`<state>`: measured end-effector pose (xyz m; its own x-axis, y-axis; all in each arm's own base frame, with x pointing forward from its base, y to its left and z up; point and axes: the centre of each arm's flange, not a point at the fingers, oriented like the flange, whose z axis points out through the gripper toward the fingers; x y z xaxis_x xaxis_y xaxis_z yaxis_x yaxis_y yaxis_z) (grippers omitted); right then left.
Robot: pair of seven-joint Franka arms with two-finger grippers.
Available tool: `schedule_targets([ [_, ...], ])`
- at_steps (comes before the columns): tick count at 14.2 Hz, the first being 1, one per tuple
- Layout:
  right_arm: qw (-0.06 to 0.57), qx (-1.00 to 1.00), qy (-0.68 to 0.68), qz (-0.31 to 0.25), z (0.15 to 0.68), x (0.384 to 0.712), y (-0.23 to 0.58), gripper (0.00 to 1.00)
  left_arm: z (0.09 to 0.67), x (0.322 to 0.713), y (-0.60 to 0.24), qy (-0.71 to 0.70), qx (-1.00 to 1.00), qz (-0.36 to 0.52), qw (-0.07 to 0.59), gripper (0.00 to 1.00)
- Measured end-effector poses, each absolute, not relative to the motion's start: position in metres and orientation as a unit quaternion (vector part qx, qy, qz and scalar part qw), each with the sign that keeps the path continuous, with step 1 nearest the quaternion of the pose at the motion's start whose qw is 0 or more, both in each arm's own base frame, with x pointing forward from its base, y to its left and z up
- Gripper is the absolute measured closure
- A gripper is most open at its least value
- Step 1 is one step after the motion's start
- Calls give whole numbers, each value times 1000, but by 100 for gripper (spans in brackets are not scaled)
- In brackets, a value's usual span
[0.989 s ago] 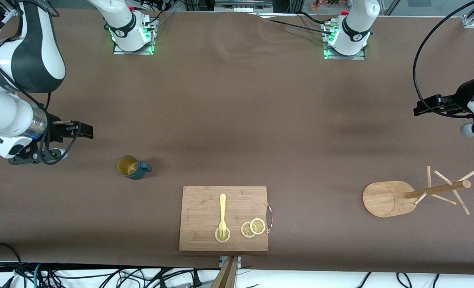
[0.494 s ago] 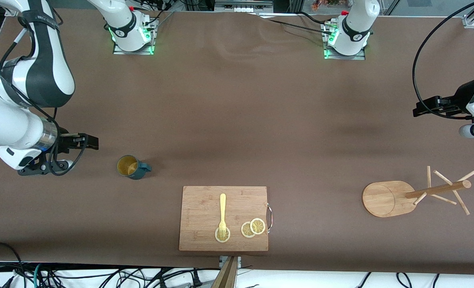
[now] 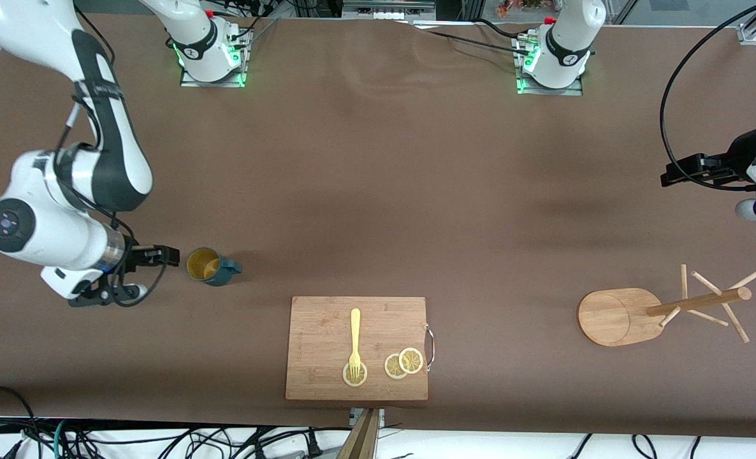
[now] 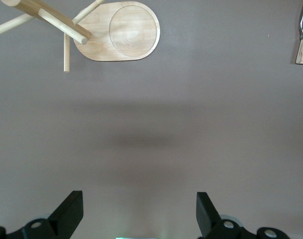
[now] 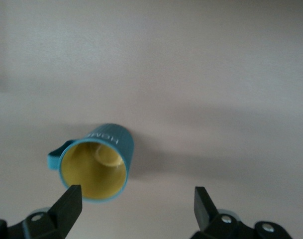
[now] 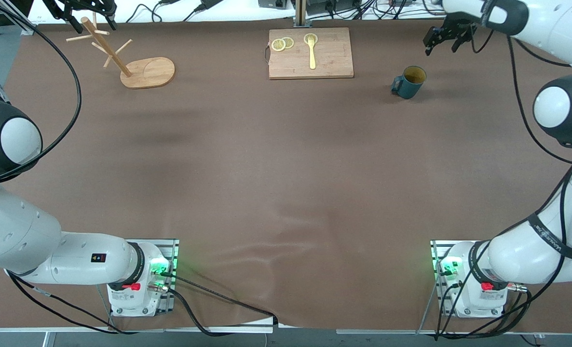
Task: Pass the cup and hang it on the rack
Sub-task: 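Move the right gripper down toward the teal mug, then close the right gripper on the teal mug's rim wall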
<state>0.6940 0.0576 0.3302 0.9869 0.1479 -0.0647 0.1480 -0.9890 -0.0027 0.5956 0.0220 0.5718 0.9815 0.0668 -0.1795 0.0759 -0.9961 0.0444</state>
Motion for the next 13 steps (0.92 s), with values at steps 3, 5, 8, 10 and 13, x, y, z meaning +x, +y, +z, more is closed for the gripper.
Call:
schedule_targets([
  [3, 1, 996, 81, -42, 306, 693, 66, 0, 572, 596, 23, 37, 995, -89, 26, 0],
  [5, 1, 995, 82, -48, 298, 689, 68, 0, 572, 596, 25, 38, 995, -89, 26, 0],
  [8, 1, 995, 84, -50, 282, 682, 70, 0, 572, 596, 25, 38, 995, -89, 26, 0],
  [10, 1, 995, 84, -51, 277, 680, 70, 2, 572, 596, 25, 38, 995, -89, 26, 0],
  [13, 1, 995, 84, -49, 275, 679, 70, 12, 572, 596, 26, 39, 995, -89, 26, 0],
])
